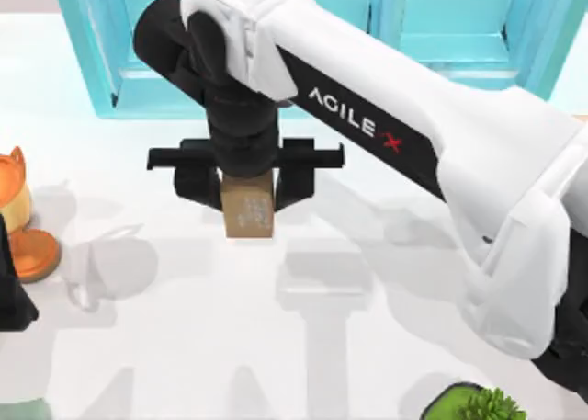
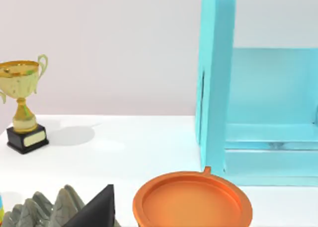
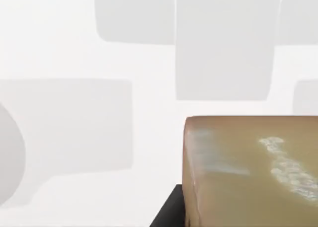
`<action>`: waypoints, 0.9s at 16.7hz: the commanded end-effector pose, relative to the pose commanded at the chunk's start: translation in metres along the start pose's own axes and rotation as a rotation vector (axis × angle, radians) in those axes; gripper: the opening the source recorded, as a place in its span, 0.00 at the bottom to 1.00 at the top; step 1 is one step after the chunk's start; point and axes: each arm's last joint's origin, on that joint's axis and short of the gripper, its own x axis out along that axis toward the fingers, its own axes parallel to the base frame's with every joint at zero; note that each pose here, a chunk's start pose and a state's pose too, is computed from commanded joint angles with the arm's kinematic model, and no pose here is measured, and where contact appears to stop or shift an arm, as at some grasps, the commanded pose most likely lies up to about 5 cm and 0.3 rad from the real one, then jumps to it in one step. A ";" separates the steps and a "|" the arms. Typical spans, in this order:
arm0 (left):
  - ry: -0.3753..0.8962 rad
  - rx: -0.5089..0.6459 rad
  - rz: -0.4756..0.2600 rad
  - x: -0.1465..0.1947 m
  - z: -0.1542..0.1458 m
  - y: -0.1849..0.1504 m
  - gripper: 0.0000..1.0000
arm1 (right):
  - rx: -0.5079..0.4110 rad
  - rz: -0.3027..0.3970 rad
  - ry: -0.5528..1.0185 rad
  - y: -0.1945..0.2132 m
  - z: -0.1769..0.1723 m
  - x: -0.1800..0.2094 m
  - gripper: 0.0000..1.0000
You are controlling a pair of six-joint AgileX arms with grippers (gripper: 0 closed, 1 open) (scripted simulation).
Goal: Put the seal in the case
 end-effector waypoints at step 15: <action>0.000 0.000 0.000 0.000 0.000 0.000 1.00 | 0.007 0.064 -0.056 -0.050 0.033 -0.059 0.00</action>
